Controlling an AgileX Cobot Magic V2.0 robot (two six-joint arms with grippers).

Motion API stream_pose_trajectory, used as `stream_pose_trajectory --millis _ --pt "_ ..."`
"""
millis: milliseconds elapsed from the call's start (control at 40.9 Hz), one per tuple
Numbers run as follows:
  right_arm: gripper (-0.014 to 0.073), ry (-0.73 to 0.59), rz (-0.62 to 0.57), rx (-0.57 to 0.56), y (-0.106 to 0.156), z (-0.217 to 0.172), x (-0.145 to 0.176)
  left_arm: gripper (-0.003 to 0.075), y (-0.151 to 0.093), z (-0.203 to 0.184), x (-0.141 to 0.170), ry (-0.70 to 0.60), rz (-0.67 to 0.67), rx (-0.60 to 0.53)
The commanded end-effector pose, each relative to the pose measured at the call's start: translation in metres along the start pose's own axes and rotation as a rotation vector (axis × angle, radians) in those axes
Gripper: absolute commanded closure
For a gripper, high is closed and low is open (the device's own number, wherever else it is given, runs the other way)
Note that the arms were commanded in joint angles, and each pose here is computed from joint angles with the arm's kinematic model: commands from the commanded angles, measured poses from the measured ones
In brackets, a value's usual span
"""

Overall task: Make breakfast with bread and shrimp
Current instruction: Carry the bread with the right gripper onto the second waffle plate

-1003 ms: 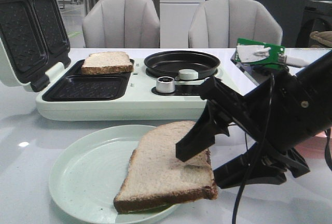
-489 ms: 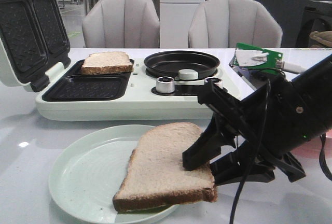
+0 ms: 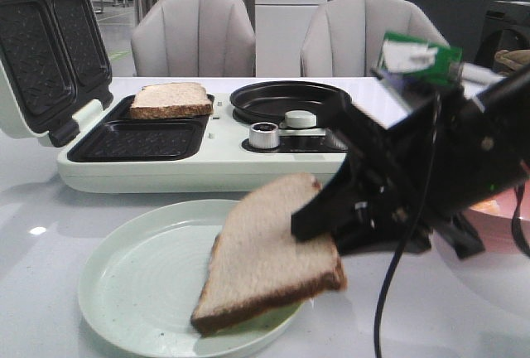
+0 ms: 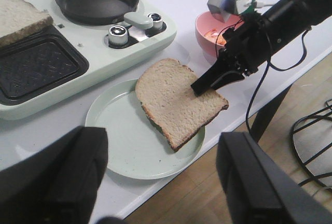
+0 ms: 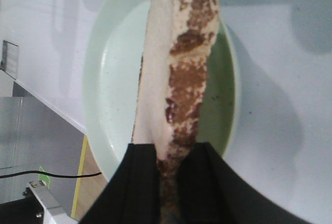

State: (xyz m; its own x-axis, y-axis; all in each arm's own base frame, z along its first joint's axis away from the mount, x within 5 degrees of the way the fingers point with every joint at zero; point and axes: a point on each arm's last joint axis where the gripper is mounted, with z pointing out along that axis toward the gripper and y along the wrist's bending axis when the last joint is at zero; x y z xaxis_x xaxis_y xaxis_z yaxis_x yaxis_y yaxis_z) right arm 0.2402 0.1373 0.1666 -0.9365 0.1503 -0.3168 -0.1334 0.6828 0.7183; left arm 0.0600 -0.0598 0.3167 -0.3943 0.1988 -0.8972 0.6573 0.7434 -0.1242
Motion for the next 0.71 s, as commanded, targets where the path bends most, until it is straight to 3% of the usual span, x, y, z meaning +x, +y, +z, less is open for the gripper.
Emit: stream_pose_trajectory --millis 0,343,538,685 --pt "0.0588 -0.082 -0.076 -0.125 0.032 -0.024 -0.009 0.0213 -0.003 -0.003 -0.014 -0.081 0.005 0.02" --pt "0.0588 -0.29 -0.247 -0.296 0.102 -0.062 -0.065 0.0213 -0.003 -0.003 -0.014 -0.081 0.007 0.019" --pt "0.0588 -0.319 -0.294 -0.337 0.122 -0.042 -0.111 0.0213 -0.003 -0.003 -0.015 -0.098 0.01 0.021" --pt "0.0588 -0.289 -0.309 -0.355 0.129 -0.003 -0.134 0.0213 -0.003 -0.003 -0.017 -0.117 0.012 0.024"
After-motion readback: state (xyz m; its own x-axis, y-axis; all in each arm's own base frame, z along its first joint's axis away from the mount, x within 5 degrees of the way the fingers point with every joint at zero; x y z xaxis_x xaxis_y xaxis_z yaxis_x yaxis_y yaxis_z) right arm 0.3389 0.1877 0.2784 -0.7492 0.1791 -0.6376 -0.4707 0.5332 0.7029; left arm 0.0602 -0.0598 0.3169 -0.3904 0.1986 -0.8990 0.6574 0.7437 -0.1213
